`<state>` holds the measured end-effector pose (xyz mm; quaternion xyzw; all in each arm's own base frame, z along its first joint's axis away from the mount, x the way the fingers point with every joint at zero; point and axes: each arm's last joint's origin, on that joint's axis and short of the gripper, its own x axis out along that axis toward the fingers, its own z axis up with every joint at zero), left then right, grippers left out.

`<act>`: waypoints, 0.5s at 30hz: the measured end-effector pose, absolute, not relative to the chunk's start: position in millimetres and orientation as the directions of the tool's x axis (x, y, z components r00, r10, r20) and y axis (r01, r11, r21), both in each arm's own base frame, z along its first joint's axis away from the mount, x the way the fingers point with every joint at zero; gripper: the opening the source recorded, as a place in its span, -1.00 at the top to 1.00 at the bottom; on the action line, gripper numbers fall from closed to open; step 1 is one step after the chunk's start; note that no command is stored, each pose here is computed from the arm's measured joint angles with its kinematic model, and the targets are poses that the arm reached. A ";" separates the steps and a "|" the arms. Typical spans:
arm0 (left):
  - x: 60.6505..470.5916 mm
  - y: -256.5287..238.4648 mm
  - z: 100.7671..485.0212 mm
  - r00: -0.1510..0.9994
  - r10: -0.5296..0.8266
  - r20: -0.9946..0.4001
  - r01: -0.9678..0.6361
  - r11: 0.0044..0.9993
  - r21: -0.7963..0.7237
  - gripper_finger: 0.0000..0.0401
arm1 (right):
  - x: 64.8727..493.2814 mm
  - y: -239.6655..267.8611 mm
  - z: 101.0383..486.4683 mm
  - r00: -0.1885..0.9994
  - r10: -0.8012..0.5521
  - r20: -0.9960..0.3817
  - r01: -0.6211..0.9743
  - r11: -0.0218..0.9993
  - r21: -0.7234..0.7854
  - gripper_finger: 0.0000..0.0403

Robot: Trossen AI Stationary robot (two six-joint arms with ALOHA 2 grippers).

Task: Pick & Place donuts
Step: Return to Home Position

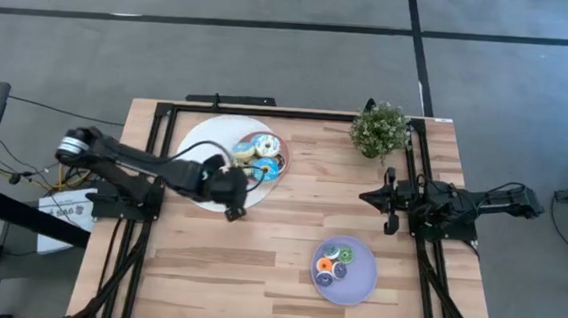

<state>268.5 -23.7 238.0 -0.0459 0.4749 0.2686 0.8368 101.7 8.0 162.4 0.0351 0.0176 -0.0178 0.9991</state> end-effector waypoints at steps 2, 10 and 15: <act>256.2 -28.7 230.8 0.435 0.392 -0.811 -0.510 0.849 0.138 0.96 | 101.7 7.6 162.7 0.999 -0.038 -0.035 0.039 0.999 0.030 1.00; 225.3 -42.6 215.0 0.460 0.357 -0.813 -0.560 0.827 0.047 0.97 | 96.8 7.0 166.2 0.984 -0.038 -0.172 0.034 0.999 -0.026 1.00; 224.4 -48.1 215.7 0.482 0.348 -0.804 -0.553 0.833 0.029 0.98 | 92.5 6.3 163.0 0.959 -0.045 -0.280 0.036 0.999 -0.038 1.00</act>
